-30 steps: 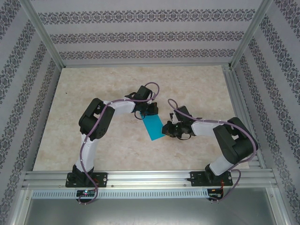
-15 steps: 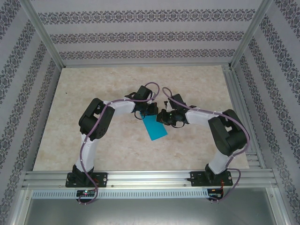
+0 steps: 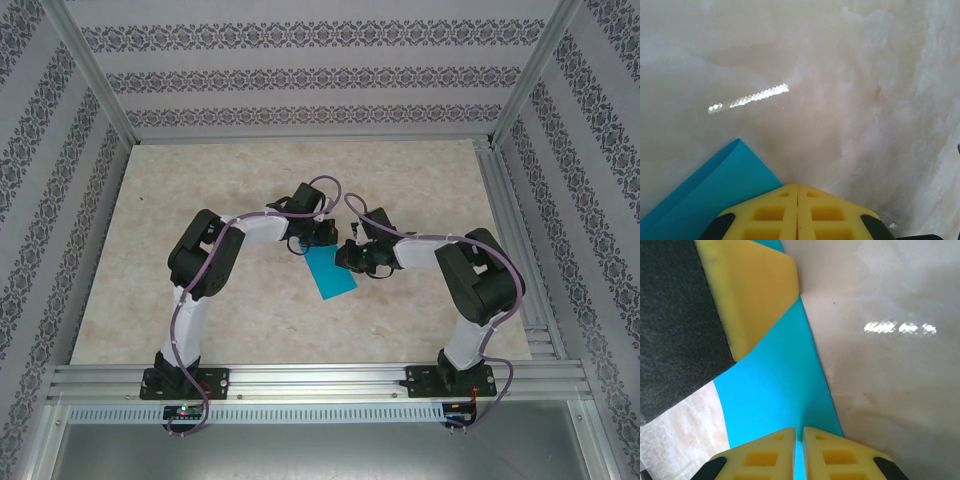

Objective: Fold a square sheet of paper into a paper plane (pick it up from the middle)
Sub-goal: Fold the square sheet of paper in half at the center of the table.

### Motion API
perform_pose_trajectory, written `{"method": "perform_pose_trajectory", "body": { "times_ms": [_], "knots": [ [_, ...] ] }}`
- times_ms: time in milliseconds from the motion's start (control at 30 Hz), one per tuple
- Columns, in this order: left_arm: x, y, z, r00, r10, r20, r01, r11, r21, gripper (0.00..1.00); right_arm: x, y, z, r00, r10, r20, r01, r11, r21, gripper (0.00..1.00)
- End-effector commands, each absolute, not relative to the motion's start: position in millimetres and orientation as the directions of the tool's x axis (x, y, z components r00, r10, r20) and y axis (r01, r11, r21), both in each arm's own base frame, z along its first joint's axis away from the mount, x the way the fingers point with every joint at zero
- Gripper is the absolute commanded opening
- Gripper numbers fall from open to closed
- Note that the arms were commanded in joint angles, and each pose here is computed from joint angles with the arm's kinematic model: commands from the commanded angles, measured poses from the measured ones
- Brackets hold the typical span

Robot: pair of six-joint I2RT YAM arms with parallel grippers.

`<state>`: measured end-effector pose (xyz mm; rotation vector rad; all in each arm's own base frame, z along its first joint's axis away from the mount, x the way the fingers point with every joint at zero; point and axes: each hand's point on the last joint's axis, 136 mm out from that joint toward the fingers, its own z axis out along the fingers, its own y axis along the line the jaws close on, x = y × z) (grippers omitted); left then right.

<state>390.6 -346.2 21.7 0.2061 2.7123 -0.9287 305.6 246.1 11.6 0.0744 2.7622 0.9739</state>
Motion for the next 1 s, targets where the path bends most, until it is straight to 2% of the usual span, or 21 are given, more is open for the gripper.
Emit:
{"method": "perform_pose_trajectory", "body": {
  "times_ms": [0,367,567,733,867,967],
  "knots": [
    [409,-311,8,-0.951,0.019,-0.309,0.173,0.86,-0.48,0.08,261,218,-28,-0.994,0.108,-0.035,0.074,0.85,0.521,0.14],
    [442,-281,21,-0.935,-0.044,-0.351,0.131,0.879,-0.458,0.1,247,214,-30,-0.994,0.112,-0.018,0.086,0.851,0.518,0.14],
    [451,-267,56,-0.911,-0.068,-0.406,0.135,0.882,-0.451,0.16,268,233,4,-0.989,0.097,-0.112,0.02,0.836,0.548,0.16],
    [443,-242,85,-0.885,-0.11,-0.452,0.108,0.896,-0.431,0.29,292,250,51,-0.96,0.034,-0.278,-0.113,0.862,0.494,0.28],
    [429,-211,89,-0.874,-0.177,-0.452,0.038,0.903,-0.427,0.4,303,245,59,-0.923,-0.09,-0.374,-0.209,0.933,0.292,0.44],
    [418,-185,87,-0.865,-0.235,-0.443,-0.032,0.907,-0.419,0.48,311,244,57,-0.905,-0.175,-0.387,-0.25,0.956,0.152,0.54]
  ]
}}
